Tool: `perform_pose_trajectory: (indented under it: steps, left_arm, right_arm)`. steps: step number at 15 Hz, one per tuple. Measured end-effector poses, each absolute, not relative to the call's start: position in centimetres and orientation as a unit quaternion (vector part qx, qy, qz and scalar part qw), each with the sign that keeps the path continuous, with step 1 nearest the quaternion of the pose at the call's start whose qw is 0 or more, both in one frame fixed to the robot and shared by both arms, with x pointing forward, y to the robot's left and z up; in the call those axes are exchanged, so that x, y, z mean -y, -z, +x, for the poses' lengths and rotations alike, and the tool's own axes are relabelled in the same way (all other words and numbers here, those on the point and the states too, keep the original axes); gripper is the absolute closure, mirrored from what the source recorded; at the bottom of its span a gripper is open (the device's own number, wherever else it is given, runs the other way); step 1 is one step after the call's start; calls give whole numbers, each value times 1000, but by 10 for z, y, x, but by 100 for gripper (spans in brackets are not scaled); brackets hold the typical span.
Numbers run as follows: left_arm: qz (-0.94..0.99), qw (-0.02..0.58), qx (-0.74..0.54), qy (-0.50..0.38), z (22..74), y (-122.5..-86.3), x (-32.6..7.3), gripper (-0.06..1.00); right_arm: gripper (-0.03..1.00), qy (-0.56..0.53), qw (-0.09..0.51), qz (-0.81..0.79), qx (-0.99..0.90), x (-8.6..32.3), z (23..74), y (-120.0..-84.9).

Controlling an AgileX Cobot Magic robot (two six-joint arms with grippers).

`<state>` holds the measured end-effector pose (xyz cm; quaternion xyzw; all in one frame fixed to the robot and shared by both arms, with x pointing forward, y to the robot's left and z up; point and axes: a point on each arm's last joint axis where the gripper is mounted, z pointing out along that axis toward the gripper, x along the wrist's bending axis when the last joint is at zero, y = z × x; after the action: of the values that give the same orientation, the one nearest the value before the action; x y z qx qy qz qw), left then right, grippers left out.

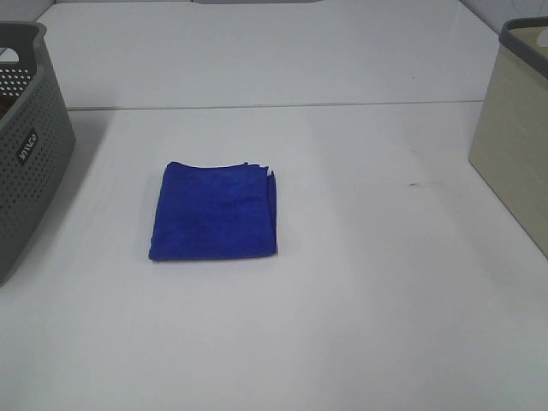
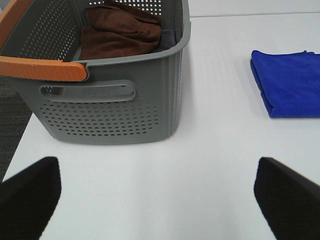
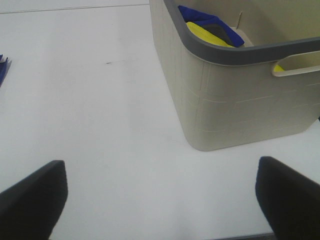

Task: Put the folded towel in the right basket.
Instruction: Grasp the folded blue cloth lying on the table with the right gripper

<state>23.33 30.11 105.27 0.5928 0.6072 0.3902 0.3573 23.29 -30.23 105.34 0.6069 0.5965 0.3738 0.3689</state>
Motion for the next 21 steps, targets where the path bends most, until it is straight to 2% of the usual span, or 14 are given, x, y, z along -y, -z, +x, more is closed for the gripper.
perform_pose_trajectory:
  steps: [21]
  left_arm:
    - [593, 357, -607, -390, 233, -1053, -301, -3]
  right_arm:
    - [0, -374, 369, 607, -597, 302, 233, -1053]
